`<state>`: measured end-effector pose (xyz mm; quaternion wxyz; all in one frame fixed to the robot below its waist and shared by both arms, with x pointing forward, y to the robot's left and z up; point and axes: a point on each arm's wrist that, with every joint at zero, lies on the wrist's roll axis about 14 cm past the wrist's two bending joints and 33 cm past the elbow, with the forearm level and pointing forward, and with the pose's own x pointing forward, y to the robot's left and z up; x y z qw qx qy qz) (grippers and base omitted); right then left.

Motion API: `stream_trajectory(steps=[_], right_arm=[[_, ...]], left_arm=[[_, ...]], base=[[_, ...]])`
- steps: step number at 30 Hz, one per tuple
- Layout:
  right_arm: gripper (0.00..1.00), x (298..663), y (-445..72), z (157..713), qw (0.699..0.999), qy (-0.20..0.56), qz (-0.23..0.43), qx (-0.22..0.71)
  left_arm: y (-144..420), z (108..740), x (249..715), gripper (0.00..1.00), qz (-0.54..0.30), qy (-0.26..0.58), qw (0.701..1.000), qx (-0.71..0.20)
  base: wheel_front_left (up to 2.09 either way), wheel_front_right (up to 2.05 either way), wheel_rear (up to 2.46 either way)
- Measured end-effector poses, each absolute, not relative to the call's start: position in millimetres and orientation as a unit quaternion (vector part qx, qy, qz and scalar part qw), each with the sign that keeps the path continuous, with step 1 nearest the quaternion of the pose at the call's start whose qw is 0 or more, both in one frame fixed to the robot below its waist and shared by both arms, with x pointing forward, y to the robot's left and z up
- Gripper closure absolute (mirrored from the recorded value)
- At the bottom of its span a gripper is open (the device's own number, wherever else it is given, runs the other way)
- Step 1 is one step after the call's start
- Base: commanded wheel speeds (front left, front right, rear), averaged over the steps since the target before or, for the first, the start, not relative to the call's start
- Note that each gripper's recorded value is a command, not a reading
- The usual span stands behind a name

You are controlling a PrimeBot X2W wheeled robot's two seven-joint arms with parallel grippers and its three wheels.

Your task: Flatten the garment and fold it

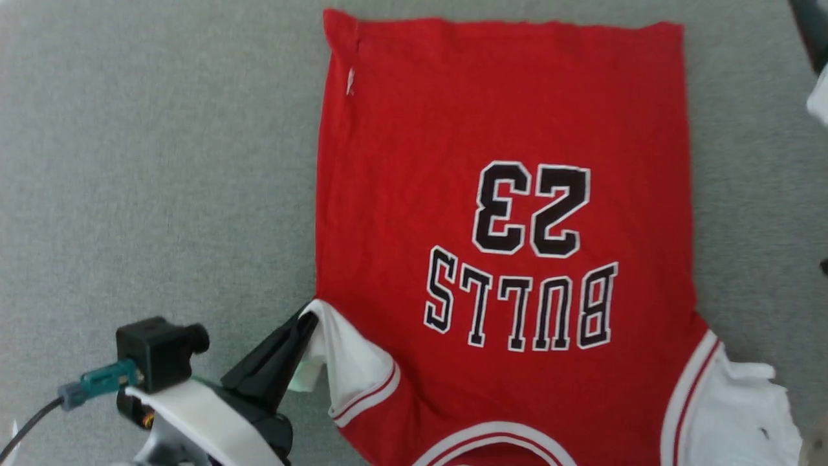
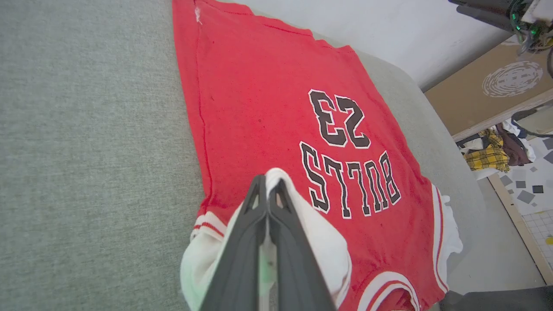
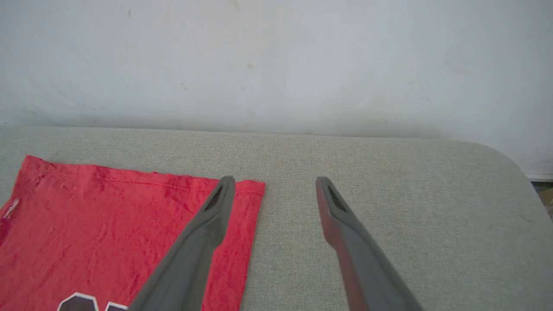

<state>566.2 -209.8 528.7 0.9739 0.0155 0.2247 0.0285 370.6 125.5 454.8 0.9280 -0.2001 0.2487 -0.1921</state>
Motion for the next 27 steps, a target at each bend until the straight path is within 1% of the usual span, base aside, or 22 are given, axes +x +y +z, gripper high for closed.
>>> stream_trajectory(steps=[5, 12, 18, 24, 25, 26, 27], right_arm=[[0.0, 593.5, -205.2, 479.9, 0.956, 0.291, 0.021, 0.016], [0.0, 604.2, -190.9, 408.0, 0.925, 0.379, 0.023, 0.011], [0.0, 608.5, -175.1, 370.1, 0.912, 0.409, 0.034, 0.013], [0.0, 620.1, -168.4, 360.3, 0.913, 0.407, 0.036, 0.017], [0.26, 621.6, -168.5, 359.1, 0.912, 0.407, 0.036, 0.018], [0.65, 622.9, -169.3, 358.1, 0.912, 0.408, 0.034, 0.017], [1.0, 624.0, -170.1, 357.2, 0.912, 0.408, 0.033, 0.014]], left_arm=[[125.3, 438.9, 381.2, 1.0, -0.193, 0.263, 0.924, -0.202], [131.0, 413.7, 384.8, 1.0, -0.176, 0.289, 0.918, -0.207], [141.4, 398.8, 381.3, 1.0, -0.153, 0.307, 0.916, -0.209], [146.4, 392.0, 383.2, 1.0, -0.144, 0.312, 0.916, -0.208], [146.9, 390.7, 383.4, 1.0, -0.143, 0.313, 0.915, -0.208], [147.2, 389.6, 383.7, 1.0, -0.143, 0.314, 0.915, -0.208], [147.4, 388.7, 384.0, 1.0, -0.142, 0.315, 0.915, -0.208]], base=[[0.0, 0.0, 0.0], [0.0, 0.0, 0.0], [0.0, 0.0, 0.0], [0.0, 0.0, 0.0], [0.0, 0.0, 0.0], [0.0, 0.0, 0.0], [0.0, 0.0, 0.0]])
